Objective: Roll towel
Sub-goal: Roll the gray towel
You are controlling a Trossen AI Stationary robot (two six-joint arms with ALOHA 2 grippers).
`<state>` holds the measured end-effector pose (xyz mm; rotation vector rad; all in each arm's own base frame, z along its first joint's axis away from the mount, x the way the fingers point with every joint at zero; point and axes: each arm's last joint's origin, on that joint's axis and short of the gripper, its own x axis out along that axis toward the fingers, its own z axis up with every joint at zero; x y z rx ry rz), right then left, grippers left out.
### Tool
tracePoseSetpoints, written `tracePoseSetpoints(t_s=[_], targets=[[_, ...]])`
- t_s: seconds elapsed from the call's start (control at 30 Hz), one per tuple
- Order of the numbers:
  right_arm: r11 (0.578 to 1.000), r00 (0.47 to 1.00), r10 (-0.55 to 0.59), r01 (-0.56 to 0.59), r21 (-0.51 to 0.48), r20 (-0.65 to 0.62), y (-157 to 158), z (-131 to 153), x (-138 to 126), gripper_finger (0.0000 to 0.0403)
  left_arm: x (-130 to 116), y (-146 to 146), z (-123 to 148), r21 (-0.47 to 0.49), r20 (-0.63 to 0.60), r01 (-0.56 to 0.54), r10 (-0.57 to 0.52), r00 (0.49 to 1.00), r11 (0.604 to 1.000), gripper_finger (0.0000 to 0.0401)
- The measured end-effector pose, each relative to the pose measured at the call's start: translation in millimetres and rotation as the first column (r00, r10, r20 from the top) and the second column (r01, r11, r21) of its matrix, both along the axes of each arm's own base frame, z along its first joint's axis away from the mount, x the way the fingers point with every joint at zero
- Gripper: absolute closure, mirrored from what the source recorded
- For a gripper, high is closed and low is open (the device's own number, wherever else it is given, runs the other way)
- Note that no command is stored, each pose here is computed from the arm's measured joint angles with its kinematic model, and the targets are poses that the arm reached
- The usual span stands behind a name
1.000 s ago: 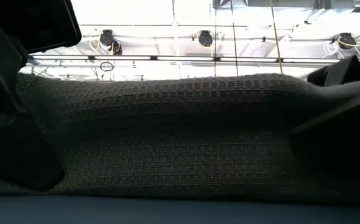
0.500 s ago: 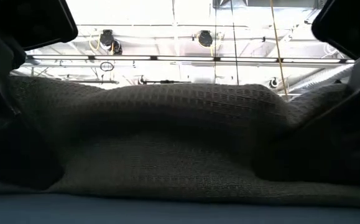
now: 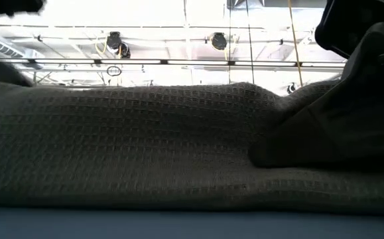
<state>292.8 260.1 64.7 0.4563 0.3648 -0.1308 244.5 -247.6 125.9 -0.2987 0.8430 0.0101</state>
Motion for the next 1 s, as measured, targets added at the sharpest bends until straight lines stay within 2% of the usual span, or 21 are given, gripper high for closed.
tracePoseSetpoints(t_s=[0.2,0.37,0.5,0.63,0.77,1.0], targets=[[0.999,1.0,-0.008,0.009,0.036,-0.008,-2,-2,1,0.0401,-26,3,18,0.202,0.056,-0.048,0.037,0.998,0.978,0.019],[0.996,1.0,-0.006,0.007,0.085,-0.013,-4,-1,3,0.0402,-31,-12,19,0.221,0.202,-0.087,0.042,0.978,0.971,0.019],[0.994,1.0,-0.014,0.014,0.107,-0.001,-5,0,5,0.0402,-28,-25,15,0.271,0.305,-0.067,-0.02,0.952,0.96,0.019],[0.994,1.0,-0.012,0.012,0.108,0.0,-4,0,4,0.0402,-21,-33,4,0.345,0.35,-0.037,-0.092,0.932,0.938,0.0185],[0.994,1.0,-0.011,0.011,0.106,0.001,-4,0,4,0.0403,-13,-33,-10,0.421,0.339,-0.01,-0.147,0.929,0.907,0.0147],[0.994,1.0,-0.011,0.011,0.106,0.0,-4,0,4,0.0403,-7,-27,-35,0.5,0.277,0.002,-0.162,0.947,0.866,0.0036]])
